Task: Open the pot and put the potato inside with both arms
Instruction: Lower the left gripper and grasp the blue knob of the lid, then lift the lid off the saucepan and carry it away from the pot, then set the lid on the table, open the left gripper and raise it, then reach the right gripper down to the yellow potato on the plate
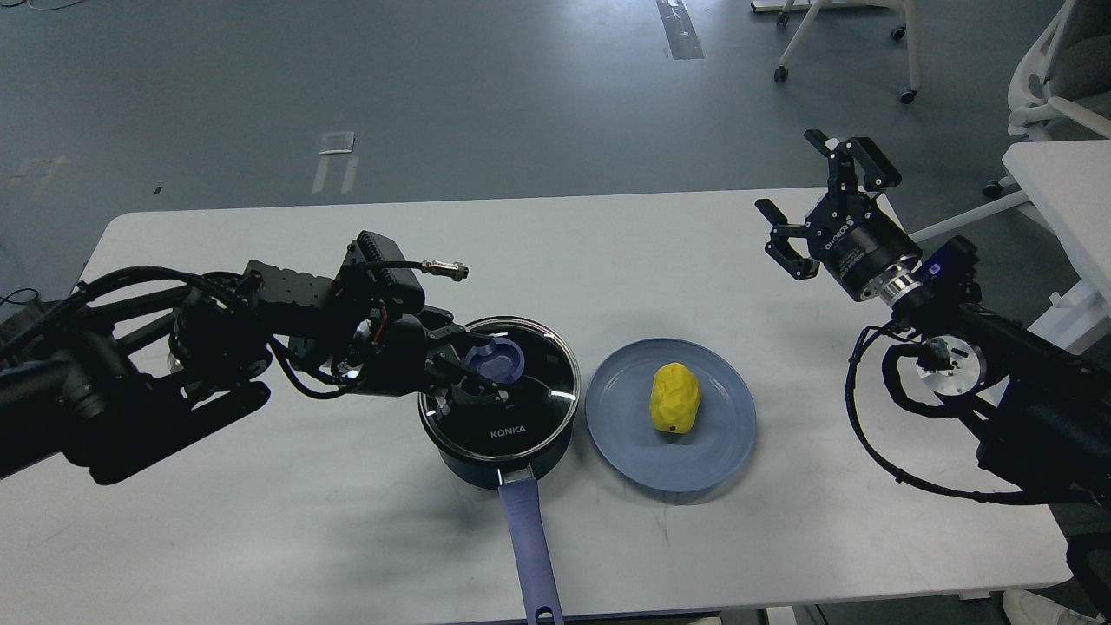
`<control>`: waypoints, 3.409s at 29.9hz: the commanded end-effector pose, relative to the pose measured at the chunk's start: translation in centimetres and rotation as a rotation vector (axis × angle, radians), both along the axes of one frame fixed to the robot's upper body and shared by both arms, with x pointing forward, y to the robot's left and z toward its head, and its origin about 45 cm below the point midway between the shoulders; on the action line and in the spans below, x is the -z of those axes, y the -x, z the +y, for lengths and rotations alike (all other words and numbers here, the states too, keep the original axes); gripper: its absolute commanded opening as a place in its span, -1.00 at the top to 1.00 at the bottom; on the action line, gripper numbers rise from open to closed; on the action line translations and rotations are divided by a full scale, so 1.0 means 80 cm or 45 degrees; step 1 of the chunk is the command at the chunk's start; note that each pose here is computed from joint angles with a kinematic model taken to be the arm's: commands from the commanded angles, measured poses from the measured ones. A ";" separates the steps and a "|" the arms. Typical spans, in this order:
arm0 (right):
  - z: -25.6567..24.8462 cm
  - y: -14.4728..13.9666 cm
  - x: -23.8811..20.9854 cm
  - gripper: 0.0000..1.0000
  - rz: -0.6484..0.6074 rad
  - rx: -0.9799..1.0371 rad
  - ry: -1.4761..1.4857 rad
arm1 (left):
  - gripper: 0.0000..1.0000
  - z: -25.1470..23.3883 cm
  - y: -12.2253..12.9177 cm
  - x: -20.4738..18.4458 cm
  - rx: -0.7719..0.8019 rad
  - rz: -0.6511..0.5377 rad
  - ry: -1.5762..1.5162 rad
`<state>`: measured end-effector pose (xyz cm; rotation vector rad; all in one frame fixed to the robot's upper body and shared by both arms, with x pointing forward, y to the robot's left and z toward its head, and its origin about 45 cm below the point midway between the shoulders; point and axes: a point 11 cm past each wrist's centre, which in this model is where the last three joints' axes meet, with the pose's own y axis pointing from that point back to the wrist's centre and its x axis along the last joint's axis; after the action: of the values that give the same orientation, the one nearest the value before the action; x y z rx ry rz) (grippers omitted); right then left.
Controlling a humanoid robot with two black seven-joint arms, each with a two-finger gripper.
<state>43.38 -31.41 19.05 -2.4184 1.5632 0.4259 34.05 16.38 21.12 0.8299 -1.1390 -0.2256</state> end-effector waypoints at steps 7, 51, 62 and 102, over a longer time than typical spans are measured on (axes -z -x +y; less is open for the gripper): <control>-0.001 0.000 -0.001 -1.00 -0.002 -0.001 0.001 | 0.53 -0.002 -0.001 -0.020 0.032 -0.045 0.005; 0.001 0.012 0.006 -1.00 0.021 -0.035 0.008 | 0.31 0.365 0.045 0.046 -0.848 0.090 -0.165; -0.001 0.011 0.004 -1.00 0.018 -0.032 0.012 | -0.42 0.364 0.050 0.065 -0.877 0.097 -0.132; 0.052 0.036 -0.110 -1.00 -0.330 -0.843 1.068 | -0.96 0.226 -0.095 -0.075 -1.318 1.000 1.921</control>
<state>41.04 -29.10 27.06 -3.2286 1.0921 -0.3105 41.57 34.62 27.13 -0.1631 0.1381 1.0052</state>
